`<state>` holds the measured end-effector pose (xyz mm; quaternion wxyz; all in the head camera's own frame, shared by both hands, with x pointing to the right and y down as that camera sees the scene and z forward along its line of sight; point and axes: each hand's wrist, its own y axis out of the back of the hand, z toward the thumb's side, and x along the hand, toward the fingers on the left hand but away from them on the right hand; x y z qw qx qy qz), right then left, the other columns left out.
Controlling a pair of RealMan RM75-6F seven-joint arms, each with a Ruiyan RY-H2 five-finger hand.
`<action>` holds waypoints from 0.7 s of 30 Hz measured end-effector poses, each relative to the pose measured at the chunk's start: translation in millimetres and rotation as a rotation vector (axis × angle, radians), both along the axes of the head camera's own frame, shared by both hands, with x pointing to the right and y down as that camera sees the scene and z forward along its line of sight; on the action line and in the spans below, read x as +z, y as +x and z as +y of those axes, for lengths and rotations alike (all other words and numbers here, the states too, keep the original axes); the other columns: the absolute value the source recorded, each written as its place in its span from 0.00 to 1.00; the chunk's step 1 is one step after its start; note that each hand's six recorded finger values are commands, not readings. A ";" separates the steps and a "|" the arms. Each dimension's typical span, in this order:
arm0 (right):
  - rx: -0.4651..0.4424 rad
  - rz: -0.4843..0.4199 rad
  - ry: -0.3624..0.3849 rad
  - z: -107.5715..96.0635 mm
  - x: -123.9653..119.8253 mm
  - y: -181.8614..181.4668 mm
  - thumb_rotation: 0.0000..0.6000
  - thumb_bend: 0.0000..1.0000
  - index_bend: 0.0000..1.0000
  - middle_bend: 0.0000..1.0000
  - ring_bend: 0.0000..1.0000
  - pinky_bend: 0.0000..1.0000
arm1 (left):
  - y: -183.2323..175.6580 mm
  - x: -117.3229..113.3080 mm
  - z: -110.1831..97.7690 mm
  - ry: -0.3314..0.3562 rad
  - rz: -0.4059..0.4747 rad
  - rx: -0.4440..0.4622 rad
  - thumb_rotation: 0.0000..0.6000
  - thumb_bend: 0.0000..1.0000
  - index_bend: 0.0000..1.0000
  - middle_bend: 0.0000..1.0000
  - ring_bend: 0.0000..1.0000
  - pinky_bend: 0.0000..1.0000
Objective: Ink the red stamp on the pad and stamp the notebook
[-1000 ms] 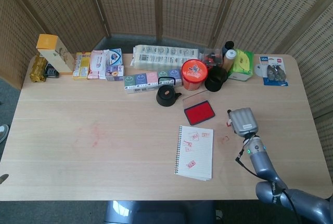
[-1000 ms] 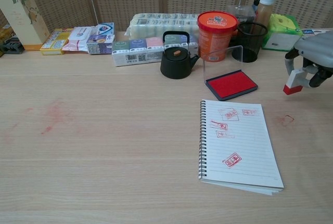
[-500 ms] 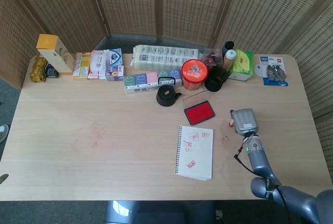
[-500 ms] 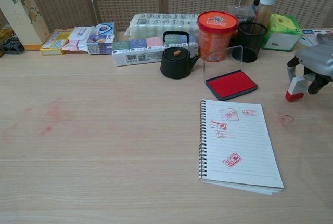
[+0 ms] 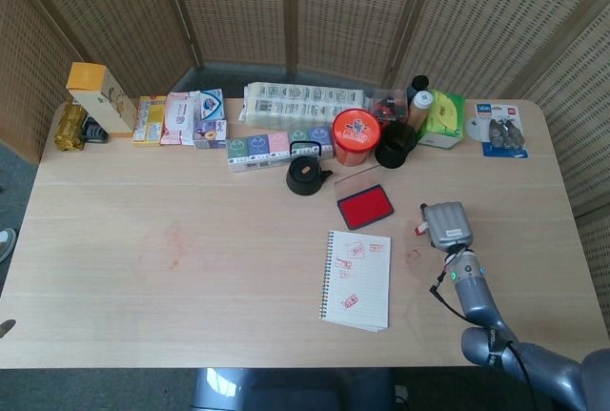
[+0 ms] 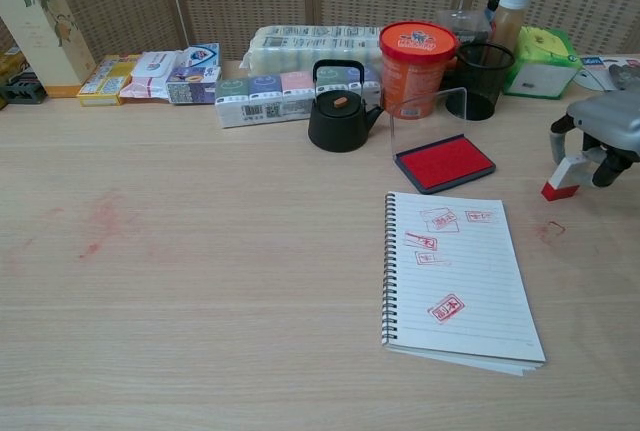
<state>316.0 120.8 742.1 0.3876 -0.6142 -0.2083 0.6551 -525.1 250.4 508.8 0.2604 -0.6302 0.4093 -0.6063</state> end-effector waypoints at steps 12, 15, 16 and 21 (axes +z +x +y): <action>-0.013 -0.004 0.000 -0.2 -6.9 -2.8 1.00 0.41 0.40 0.92 1.00 1.00 | -0.1 -0.8 0.1 0.002 0.003 0.000 1.00 0.03 0.00 0.00 0.00 0.04; -0.023 -0.010 0.012 -0.2 -14.5 -5.0 1.00 0.41 0.39 0.92 1.00 1.00 | -0.4 -1.2 0.1 0.004 0.005 -0.001 1.00 0.03 0.00 0.00 0.00 0.04; -0.026 -0.015 0.017 -0.3 -18.0 -6.0 1.00 0.41 0.39 0.92 1.00 1.00 | -0.6 -1.4 0.2 0.004 0.006 -0.001 1.00 0.03 0.00 0.00 0.00 0.04; -0.049 -0.057 0.061 -1.5 -44.1 -12.8 1.00 0.38 0.38 0.84 0.94 1.00 | -1.0 -2.7 0.5 0.008 0.010 -0.002 1.00 0.03 0.00 0.00 0.00 0.04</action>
